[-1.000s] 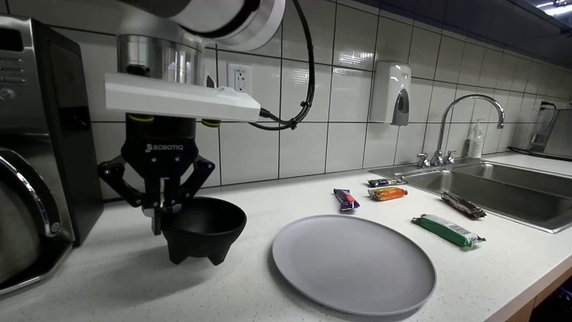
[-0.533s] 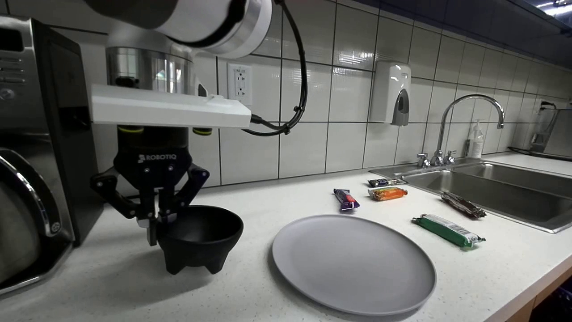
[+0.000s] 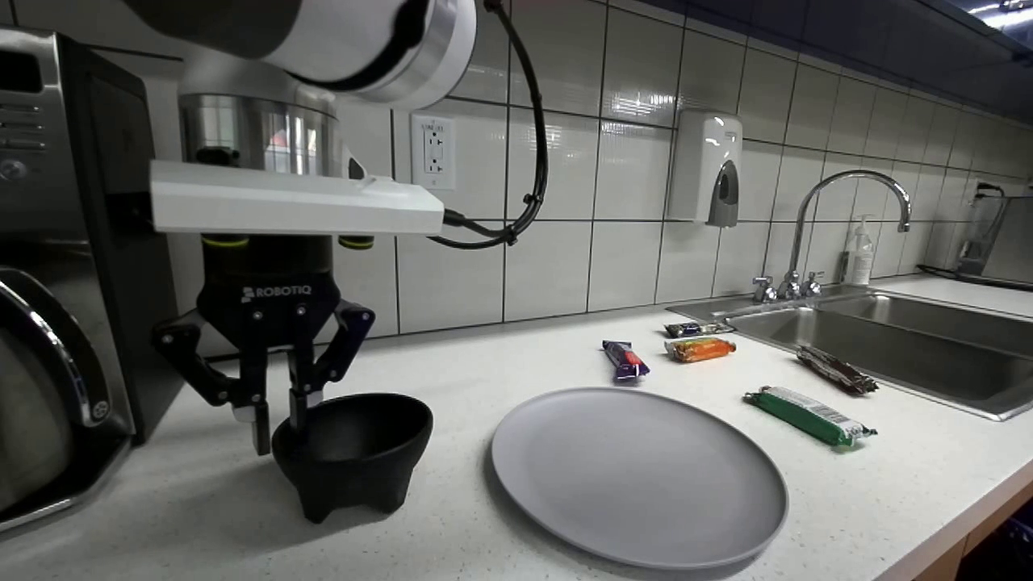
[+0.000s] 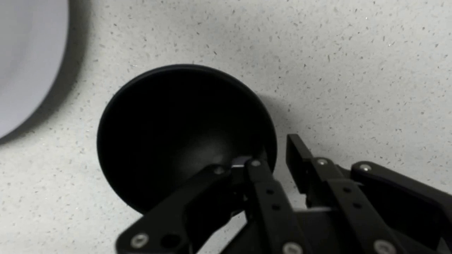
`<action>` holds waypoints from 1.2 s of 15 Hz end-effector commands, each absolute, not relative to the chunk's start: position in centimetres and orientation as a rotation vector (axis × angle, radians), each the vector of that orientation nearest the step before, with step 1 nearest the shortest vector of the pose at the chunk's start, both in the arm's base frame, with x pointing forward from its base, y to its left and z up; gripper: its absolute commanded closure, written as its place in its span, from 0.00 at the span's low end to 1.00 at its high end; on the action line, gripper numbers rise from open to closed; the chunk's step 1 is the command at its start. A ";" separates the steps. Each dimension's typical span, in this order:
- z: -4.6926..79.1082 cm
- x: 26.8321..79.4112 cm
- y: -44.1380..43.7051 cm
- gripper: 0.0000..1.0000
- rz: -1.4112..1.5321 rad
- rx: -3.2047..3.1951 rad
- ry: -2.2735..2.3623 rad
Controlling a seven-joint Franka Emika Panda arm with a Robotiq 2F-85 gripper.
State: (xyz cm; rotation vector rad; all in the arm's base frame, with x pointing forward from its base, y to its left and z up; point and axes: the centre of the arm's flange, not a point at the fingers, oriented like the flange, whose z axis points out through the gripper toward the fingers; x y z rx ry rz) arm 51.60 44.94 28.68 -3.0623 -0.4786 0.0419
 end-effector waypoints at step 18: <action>35.0 50.0 39.9 0.00 -0.053 -3.073 -0.374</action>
